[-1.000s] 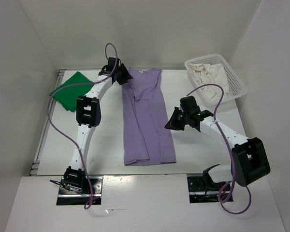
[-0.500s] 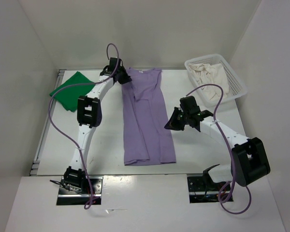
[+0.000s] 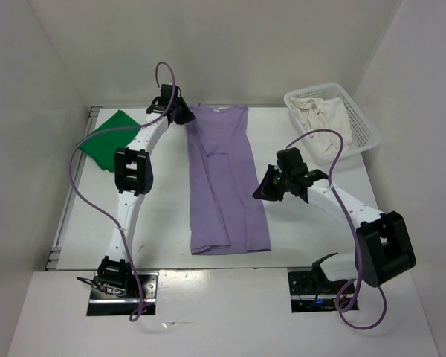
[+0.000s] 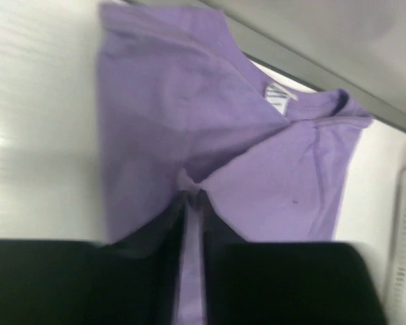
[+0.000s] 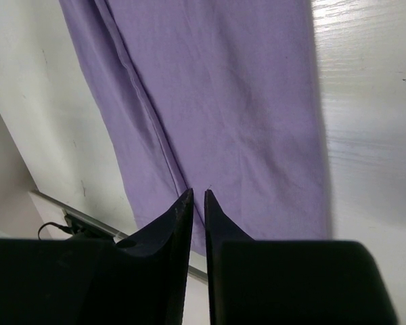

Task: Fold and stack the t-shirts
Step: Rotate the tshirt 90 degrees

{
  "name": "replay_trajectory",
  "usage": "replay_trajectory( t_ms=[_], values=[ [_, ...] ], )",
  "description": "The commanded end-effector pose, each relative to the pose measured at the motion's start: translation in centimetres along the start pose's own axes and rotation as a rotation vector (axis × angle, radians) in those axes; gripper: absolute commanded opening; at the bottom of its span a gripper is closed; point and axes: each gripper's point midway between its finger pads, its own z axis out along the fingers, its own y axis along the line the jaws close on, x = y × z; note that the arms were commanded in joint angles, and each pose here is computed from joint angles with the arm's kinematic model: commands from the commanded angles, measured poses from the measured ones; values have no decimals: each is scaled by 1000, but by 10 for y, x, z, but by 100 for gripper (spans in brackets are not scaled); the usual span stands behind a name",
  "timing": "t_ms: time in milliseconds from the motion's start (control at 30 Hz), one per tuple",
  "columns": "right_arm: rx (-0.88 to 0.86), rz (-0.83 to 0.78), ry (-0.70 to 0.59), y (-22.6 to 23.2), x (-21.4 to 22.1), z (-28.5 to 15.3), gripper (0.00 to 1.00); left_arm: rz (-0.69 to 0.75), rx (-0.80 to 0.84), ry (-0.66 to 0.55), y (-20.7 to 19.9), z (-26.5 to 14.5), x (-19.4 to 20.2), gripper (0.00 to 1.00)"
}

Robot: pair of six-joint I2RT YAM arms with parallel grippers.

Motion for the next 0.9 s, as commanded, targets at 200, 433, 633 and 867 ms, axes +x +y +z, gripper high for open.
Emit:
replay_trajectory(
  t_ms=[200, 433, 633, 867],
  values=[
    [9, -24, -17, 1, -2, -2, 25, 16, 50, -108, -5, -14, -50, 66],
    [130, 68, -106, -32, 3, -15, 0, 151, 16, 141, -8, -70, 51, 48],
    [152, 199, -90, -56, 36, -23, 6, 26, 61, 286, 14, -191, 150, 28],
    [198, 266, -32, -75, 69, -20, 34, 8, -13, 512, 54, -304, 268, 49]
  ],
)
